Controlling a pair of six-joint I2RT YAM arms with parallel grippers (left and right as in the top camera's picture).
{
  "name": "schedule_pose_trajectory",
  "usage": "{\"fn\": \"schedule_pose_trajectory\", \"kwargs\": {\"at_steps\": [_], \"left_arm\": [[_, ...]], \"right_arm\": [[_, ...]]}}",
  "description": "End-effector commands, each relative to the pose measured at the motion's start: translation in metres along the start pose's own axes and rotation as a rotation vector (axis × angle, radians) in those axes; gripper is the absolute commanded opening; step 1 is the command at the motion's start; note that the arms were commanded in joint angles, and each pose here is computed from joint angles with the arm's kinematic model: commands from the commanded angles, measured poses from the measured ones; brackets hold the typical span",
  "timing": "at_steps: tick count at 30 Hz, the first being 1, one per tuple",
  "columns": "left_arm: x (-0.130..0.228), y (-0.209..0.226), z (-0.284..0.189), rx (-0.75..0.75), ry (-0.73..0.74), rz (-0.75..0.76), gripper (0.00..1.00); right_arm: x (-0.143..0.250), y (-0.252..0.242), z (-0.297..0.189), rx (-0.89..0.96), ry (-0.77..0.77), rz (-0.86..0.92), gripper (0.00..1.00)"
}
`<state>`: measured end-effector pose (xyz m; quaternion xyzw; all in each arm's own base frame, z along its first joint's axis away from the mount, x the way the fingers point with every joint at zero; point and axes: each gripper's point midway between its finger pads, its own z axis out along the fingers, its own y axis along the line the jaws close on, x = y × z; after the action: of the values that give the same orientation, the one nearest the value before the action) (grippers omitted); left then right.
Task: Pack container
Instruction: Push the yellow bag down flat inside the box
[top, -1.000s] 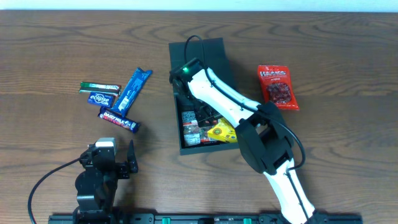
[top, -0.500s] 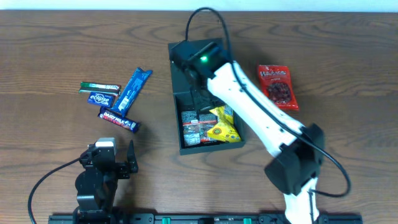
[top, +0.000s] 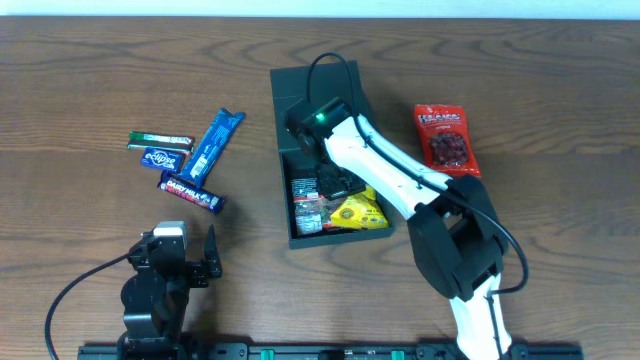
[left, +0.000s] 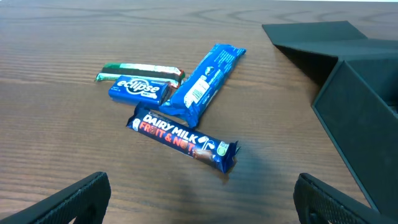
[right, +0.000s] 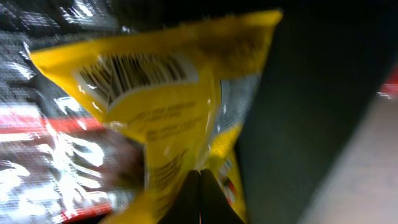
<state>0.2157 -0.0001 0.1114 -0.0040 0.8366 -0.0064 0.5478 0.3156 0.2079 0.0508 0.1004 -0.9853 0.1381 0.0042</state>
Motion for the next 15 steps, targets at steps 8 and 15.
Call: {"fn": "schedule_pose_trajectory", "kwargs": {"at_steps": [8, 15], "left_arm": [[0.007, 0.002, 0.003, -0.011, 0.013, 0.013, 0.95], [0.007, 0.002, 0.003, -0.011, 0.013, 0.013, 0.95]], "right_arm": [[0.011, 0.019, 0.027, -0.088, 0.042, -0.006, 0.02], [0.005, 0.007, 0.030, -0.017, 0.007, 0.007, 0.02]]}}
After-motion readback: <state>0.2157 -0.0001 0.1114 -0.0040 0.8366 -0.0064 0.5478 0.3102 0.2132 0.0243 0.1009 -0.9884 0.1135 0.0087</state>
